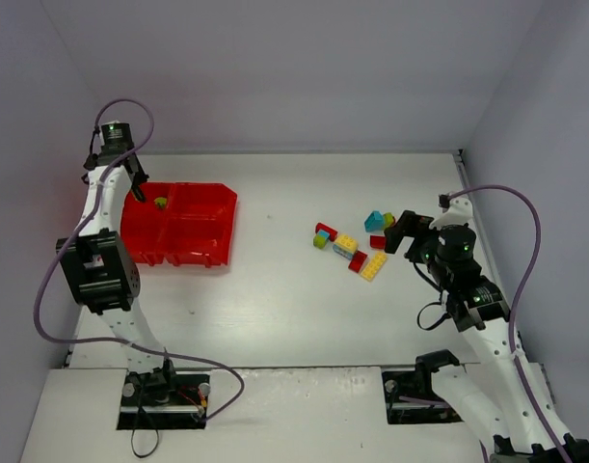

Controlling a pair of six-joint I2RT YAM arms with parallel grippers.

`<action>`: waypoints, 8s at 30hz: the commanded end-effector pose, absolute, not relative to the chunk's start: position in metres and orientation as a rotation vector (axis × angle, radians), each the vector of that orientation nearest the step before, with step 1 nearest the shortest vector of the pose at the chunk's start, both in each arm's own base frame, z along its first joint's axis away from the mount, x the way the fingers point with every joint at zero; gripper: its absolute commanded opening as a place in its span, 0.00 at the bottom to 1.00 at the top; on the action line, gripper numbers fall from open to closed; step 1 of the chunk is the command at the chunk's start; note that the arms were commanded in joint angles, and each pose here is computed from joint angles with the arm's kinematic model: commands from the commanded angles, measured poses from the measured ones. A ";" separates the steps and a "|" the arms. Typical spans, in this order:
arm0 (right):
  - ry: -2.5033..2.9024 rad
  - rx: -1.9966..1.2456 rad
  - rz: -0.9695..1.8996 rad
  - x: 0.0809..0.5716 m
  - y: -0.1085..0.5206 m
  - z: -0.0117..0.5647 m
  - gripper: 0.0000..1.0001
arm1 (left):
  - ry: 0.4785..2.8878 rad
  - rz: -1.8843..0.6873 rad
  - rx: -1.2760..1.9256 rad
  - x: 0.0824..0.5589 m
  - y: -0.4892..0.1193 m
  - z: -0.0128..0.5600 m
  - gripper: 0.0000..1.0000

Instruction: Sort the legos into containers by color

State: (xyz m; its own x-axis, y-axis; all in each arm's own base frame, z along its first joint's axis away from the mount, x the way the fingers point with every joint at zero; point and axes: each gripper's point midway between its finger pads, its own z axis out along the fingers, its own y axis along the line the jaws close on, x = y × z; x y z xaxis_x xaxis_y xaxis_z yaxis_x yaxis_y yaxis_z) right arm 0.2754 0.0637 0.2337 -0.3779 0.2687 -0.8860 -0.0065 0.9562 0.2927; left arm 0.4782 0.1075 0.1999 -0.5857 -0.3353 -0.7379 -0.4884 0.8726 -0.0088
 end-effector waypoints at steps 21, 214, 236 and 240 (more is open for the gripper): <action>1.922 0.200 0.301 0.290 0.068 0.236 0.96 | 2.112 0.018 -0.493 0.496 0.057 0.253 0.50; 2.140 -0.090 0.185 0.365 0.134 0.114 0.82 | 2.171 -0.283 -0.418 0.372 -0.015 0.246 0.66; 2.354 0.235 0.182 0.351 0.130 0.045 0.51 | 2.159 -0.413 -0.094 0.319 -0.080 0.247 0.66; 2.365 0.268 0.156 0.348 0.125 0.039 0.51 | 2.163 -0.424 -0.091 0.318 -0.082 0.247 0.66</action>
